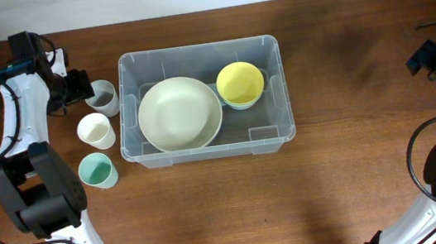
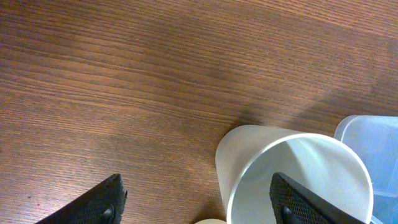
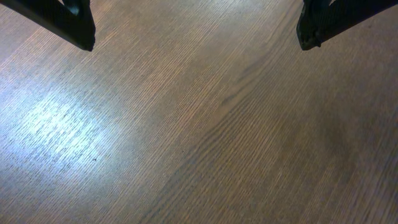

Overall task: Pack container
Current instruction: 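Grasp the grey cup rim with the left gripper and lift, then carry the grey cup right and lower it into the container's front right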

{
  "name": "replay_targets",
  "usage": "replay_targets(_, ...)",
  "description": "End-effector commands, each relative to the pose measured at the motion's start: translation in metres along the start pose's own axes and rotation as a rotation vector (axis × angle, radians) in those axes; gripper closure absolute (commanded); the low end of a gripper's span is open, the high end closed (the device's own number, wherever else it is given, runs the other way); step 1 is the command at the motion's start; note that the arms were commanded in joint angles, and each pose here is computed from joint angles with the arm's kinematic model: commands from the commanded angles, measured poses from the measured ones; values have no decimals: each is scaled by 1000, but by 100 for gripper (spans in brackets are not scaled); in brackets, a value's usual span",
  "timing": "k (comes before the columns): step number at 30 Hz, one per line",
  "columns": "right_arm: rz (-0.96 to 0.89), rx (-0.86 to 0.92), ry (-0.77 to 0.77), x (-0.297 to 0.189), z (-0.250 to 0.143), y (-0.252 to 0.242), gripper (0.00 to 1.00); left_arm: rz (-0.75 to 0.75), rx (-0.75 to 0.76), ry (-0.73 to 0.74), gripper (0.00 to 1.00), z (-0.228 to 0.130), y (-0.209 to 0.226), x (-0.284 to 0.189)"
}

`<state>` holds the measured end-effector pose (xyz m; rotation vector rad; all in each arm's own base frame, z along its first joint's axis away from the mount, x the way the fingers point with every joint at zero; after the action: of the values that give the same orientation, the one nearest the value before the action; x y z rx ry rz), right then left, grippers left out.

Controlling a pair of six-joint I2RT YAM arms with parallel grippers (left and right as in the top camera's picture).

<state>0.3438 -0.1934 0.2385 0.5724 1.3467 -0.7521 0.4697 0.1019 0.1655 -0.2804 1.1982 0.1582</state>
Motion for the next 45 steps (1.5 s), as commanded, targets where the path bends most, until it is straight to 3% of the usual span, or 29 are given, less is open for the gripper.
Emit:
replay_targets(1, -2, 7, 1, 0, 0, 0, 1, -15, 17, 27, 25, -3, 2, 15)
replay_targets(7, -2, 7, 1, 0, 0, 0, 1, -14, 14, 51, 30, -6, 3, 28)
replay_targets(9, -2, 7, 0, 0, 0, 0, 1, -14, 15, 47, 39, -5, 3, 28)
replay_targets(15, -2, 7, 1, 0, 0, 0, 1, -14, -7, -10, 92, 5, 8, 25)
replay_targets(18, -2, 7, 1, 0, 0, 0, 1, -6, -83, -68, 99, 18, 20, 18)
replay_targets(23, -2, 7, 1, 0, 0, 0, 1, -24, -235, -174, 99, 43, 53, -13)
replay_targets(31, -2, 7, 1, 0, 0, 0, 1, -431, -172, -377, 99, 88, 50, -120)
replay_targets(34, -2, 7, 1, 0, 0, 0, 1, -555, -43, -401, 99, 87, 21, -160)
replay_targets(38, -2, 7, 0, 0, 0, 0, 1, -603, 206, -352, 99, 63, -41, -190)
replay_targets(45, -2, 7, 1, 0, 0, 0, 1, -487, 442, -116, 99, 5, -156, -173)
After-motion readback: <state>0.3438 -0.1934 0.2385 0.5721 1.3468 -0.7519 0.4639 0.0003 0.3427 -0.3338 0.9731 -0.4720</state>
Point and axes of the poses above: each gripper's point midway between its finger pads, its own x axis out along the fingers, its own y axis along the line the jaws close on, z = x × y, the point moved 9 cm from there along -x, back along the fingers, and after that the axes turned 6 degrees about -x, right-handed, at the moved point
